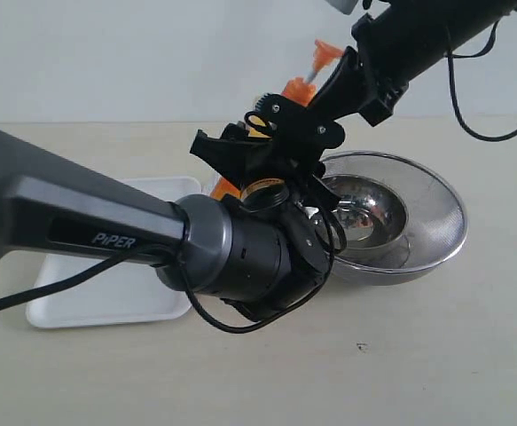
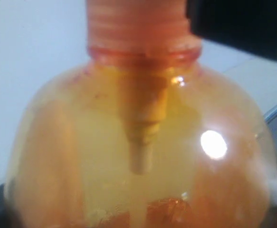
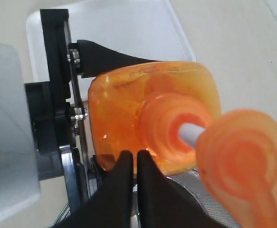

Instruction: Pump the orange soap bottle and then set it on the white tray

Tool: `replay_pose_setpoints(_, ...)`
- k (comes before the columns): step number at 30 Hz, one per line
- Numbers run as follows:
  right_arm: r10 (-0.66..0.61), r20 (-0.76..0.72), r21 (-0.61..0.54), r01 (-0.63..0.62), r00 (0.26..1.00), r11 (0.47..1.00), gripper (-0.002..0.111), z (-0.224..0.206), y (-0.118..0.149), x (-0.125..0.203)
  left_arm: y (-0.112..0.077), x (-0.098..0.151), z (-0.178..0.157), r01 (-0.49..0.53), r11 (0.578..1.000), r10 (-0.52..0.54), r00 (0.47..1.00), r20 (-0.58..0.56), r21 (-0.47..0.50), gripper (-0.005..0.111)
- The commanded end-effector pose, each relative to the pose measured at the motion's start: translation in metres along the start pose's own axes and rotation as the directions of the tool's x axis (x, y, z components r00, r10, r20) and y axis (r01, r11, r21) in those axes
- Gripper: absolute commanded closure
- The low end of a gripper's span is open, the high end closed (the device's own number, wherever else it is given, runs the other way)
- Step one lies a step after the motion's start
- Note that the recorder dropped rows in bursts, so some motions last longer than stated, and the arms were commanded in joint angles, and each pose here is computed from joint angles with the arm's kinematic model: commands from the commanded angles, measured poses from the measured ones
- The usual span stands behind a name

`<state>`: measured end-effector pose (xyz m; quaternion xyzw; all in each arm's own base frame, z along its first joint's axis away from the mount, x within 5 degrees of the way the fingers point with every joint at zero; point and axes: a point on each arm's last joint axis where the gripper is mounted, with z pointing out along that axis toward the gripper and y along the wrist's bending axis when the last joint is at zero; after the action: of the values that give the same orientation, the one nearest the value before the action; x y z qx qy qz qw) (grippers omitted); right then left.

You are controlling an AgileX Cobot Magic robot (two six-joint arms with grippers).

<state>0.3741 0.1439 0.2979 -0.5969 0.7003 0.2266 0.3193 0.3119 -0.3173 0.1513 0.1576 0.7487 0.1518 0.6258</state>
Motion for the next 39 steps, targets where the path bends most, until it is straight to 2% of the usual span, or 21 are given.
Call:
replay_pose_setpoints(1, -0.039, 0.021, 0.015, 0.038, 0.999, 0.999, 0.108, -0.021, 0.012, -0.015, 0.007, -0.018, -0.002, -0.002, 0.999, 0.005, 0.997, 0.082, -0.039, 0.102)
replay_pose_setpoints(6, -0.092, 0.034, 0.057, 0.09, 0.995, 0.994, 0.108, -0.047, 0.026, -0.03, 0.007, -0.018, -0.002, -0.002, 0.999, 0.005, 0.997, 0.082, -0.039, 0.102)
replay_pose_setpoints(10, -0.122, 0.024, 0.127, 0.118, 0.992, 0.985, 0.108, -0.058, 0.028, -0.036, 0.007, -0.018, -0.002, -0.002, 0.999, 0.005, 0.997, 0.082, -0.039, 0.102)
replay_pose_setpoints(14, -0.131, 0.037, 0.294, 0.114, 0.991, 0.949, 0.108, -0.063, 0.014, -0.039, 0.007, -0.018, -0.002, -0.002, 0.999, 0.005, 0.997, 0.082, -0.039, 0.102)
replay_pose_setpoints(17, -0.132, 0.054, 0.437, 0.095, 0.99, 0.894, 0.108, -0.066, -0.001, -0.041, 0.007, -0.018, -0.002, -0.002, 0.999, 0.005, 0.997, 0.082, -0.039, 0.102)
replay_pose_setpoints(18, -0.131, 0.056, 0.451, 0.092, 0.99, 0.887, 0.108, -0.066, -0.002, -0.041, 0.007, -0.018, -0.002, -0.002, 0.999, 0.005, 0.997, 0.082, -0.039, 0.102)
replay_pose_setpoints(25, -0.076, 0.027, 0.385, 0.06, 0.997, 0.921, 0.108, -0.037, -0.016, -0.022, 0.007, -0.018, -0.002, -0.002, 0.999, 0.005, 0.997, 0.082, -0.039, 0.102)
replay_pose_setpoints(39, -0.044, 0.006, 0.323, 0.04, 0.999, 0.946, 0.108, -0.035, -0.011, -0.019, 0.007, -0.018, -0.002, -0.004, 0.999, 0.007, 0.997, 0.082, -0.039, 0.102)
